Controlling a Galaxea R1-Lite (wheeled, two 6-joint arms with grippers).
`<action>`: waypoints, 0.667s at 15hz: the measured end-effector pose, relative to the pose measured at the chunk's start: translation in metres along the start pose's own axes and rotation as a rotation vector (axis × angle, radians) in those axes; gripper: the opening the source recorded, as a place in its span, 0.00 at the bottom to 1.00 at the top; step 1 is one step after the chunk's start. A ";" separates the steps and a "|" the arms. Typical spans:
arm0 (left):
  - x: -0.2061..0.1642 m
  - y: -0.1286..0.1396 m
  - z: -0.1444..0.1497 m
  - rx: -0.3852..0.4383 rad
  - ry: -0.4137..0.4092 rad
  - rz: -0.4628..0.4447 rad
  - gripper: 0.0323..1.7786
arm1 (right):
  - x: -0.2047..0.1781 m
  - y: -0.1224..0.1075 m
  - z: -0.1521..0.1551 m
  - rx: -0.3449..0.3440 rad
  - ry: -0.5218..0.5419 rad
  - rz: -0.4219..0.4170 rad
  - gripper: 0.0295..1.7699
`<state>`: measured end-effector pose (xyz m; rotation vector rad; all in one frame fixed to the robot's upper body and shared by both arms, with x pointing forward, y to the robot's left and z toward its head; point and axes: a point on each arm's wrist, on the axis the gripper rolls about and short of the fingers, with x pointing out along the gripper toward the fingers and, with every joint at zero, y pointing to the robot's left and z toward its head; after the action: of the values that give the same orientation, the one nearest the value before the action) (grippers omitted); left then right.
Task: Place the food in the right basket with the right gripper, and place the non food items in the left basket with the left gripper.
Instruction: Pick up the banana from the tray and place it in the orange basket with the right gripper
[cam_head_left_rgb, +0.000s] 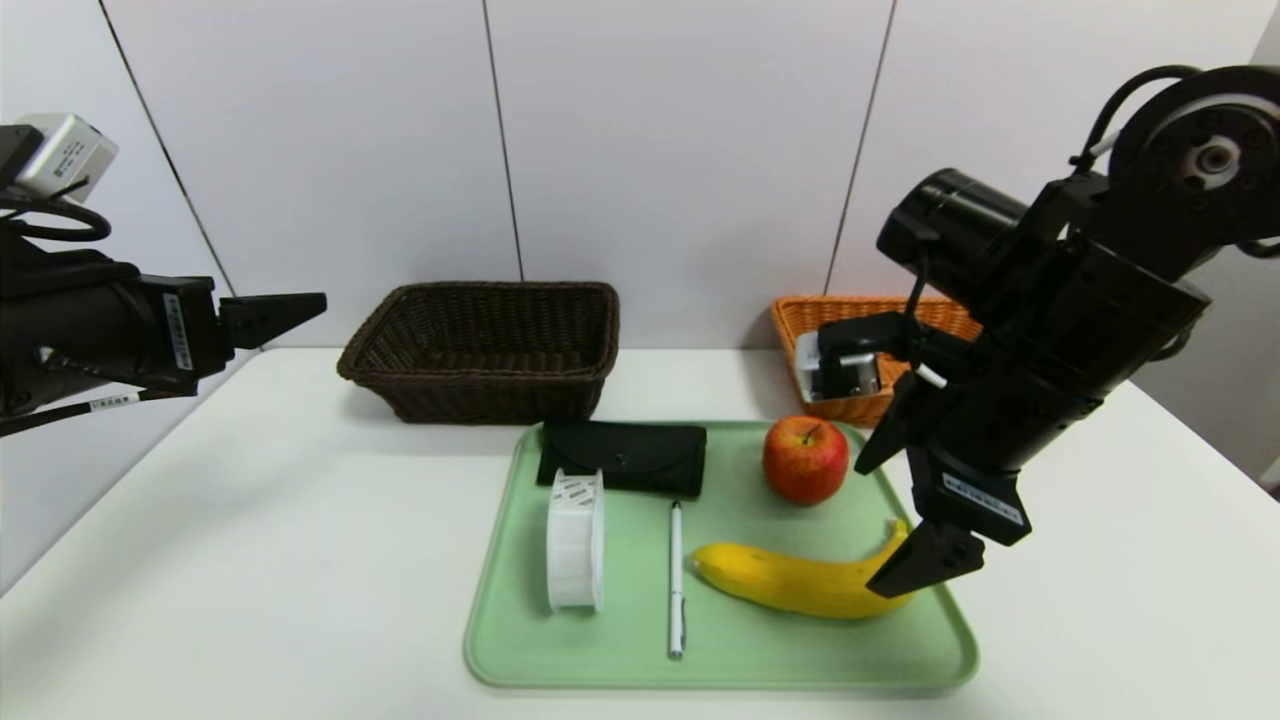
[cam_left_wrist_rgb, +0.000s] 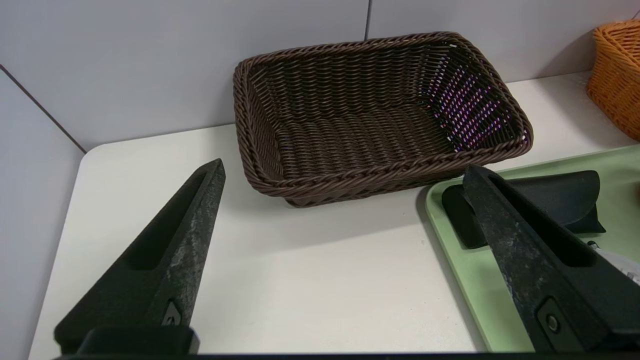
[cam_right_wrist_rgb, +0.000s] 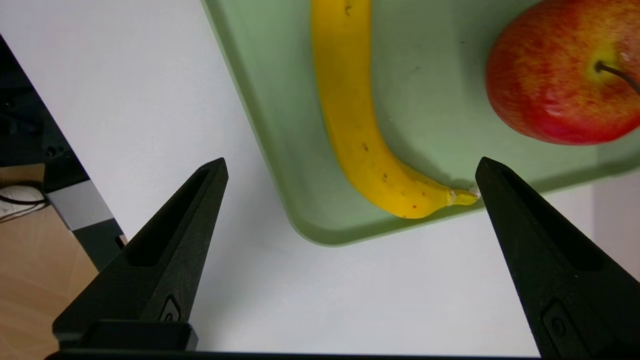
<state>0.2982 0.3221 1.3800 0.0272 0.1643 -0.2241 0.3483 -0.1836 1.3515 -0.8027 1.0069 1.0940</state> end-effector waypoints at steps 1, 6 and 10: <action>0.000 -0.001 0.000 0.001 0.000 -0.004 0.95 | 0.006 0.002 0.001 -0.005 0.016 0.018 0.97; 0.000 -0.002 0.001 0.002 -0.004 -0.008 0.95 | 0.015 0.013 -0.006 -0.009 0.059 0.061 0.97; -0.002 -0.003 -0.001 0.002 -0.002 -0.011 0.95 | 0.025 0.017 -0.010 -0.027 0.092 0.018 0.97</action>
<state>0.2956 0.3199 1.3793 0.0278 0.1621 -0.2349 0.3329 -0.1795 1.3237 -0.8734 1.0798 1.0957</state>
